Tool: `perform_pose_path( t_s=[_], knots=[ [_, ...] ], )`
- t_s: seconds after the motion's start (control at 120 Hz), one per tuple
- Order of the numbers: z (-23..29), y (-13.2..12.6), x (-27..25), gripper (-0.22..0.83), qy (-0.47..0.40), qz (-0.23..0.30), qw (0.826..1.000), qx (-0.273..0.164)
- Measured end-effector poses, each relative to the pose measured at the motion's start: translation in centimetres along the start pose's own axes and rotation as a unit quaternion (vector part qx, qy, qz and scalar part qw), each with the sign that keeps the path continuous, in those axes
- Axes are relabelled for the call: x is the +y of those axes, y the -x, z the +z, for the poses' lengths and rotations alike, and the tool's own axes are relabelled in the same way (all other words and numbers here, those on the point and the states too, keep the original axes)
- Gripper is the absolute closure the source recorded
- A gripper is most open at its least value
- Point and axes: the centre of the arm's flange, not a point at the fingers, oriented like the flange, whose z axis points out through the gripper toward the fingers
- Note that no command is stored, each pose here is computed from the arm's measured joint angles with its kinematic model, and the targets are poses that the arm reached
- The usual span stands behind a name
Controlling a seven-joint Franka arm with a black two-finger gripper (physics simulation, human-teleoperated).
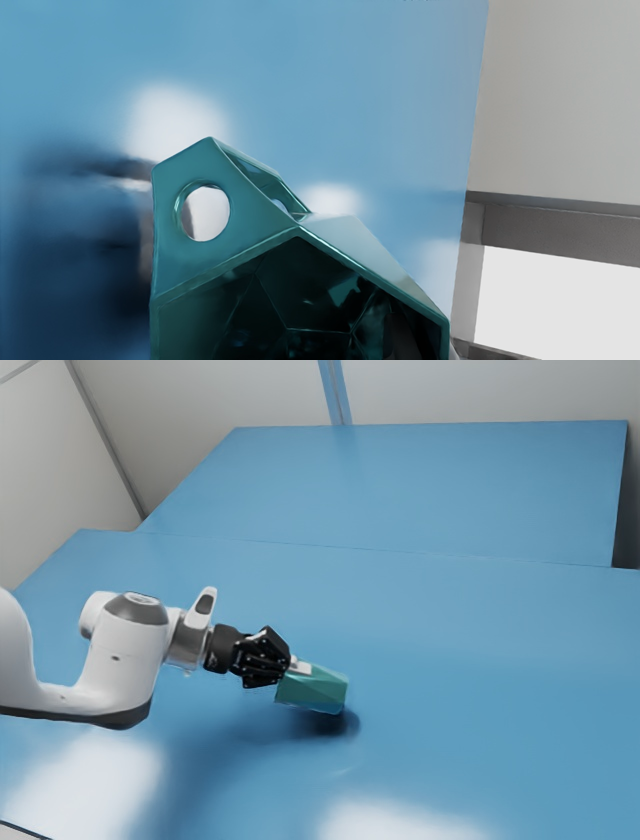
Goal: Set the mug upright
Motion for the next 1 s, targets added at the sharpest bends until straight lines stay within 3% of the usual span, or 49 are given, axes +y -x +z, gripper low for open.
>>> perform_pose_path(
  t_s=[0.083, 0.158, 0.225, 0.308, 0.417, 0.525, 0.633, 0.783, 0.858, 1.0],
  knots=[
    [-2.4, -3.0, 3.0, 0.77, -0.050, 0.081, 0.995, -0.008],
    [-5.5, -5.7, 4.6, 0.78, -0.130, 0.159, 0.978, -0.024],
    [-7.7, -7.7, 6.0, 0.78, -0.214, 0.227, 0.949, -0.046],
    [-8.9, -9.0, 7.4, 0.78, -0.314, 0.293, 0.899, -0.089],
    [-8.6, -9.5, 6.2, 0.78, -0.415, 0.321, 0.840, -0.142],
    [-7.1, -10.1, 3.4, 0.78, -0.477, 0.306, 0.807, -0.168],
    [-5.8, -10.7, 1.2, 0.78, -0.510, 0.277, 0.798, -0.166],
    [-5.3, -10.9, 0.0, 0.78, -0.528, 0.233, 0.805, -0.139],
    [-5.2, -11.0, -0.3, 0.78, -0.531, 0.213, 0.811, -0.121],
    [-5.3, -11.3, -0.2, 0.78, -0.515, 0.164, 0.838, -0.072]
  ],
)
